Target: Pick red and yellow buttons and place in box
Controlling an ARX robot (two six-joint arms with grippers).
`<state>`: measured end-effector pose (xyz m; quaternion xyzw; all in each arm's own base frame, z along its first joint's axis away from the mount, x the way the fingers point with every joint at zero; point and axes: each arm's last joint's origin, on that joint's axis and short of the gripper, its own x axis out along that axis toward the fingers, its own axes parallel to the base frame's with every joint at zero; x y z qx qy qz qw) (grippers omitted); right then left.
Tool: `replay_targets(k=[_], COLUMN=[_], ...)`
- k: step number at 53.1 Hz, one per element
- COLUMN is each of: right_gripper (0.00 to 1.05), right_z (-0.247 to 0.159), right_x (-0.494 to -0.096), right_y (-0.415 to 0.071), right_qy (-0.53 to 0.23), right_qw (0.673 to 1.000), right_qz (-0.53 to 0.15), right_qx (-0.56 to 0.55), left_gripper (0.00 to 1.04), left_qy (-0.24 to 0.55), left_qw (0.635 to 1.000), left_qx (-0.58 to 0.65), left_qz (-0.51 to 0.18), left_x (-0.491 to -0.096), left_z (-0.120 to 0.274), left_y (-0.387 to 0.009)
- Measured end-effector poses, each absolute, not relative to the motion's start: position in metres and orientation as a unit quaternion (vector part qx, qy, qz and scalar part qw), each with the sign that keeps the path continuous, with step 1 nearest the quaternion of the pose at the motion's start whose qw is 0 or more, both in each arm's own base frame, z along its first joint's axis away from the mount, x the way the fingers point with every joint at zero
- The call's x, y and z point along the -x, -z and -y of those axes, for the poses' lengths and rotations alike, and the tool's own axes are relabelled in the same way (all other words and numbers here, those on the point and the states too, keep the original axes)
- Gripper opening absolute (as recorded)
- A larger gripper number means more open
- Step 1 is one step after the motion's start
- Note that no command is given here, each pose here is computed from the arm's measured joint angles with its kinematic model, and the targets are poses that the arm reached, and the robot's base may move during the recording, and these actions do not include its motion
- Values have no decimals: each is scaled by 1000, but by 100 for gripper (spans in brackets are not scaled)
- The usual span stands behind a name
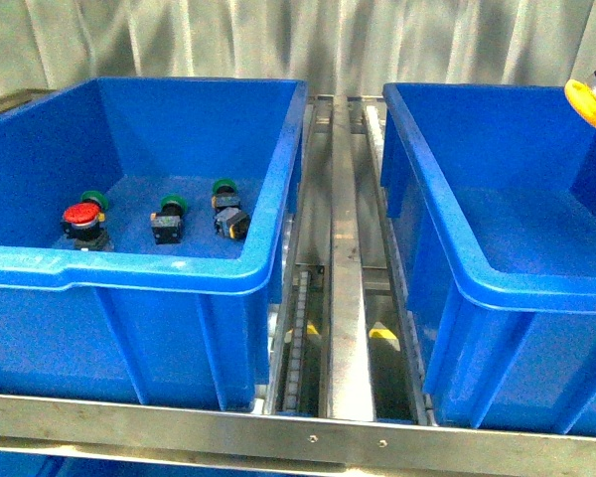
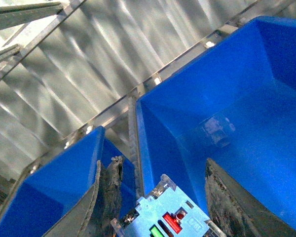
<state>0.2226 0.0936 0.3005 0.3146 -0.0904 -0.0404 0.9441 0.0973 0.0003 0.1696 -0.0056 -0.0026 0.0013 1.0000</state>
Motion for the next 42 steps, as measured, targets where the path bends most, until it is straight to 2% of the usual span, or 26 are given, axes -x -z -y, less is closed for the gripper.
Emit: replay_targets(k=[7,16,33,42], right_gripper=[41,41,41,41], right_z=[-96,-98,-98,-97], right_x=[-221,-220,-220,-218], right_y=[-298,-298,-298,-298], right_qy=[41,32,32,33], right_qw=[946,950,950,953], right_qz=[86,82,81,71], right_qx=[-309,-300,-299,-294], left_gripper=[5,46,98,97], left_qy=[-1,-1,-1,-1], left_qw=[1000,1000,1000,1000], left_qx=[6,5,5,4], left_qz=[3,3,2,3], left_x=[-97,-97,-97,-97], left_z=[0,0,0,0], left_y=[-170,-170,-170,-170])
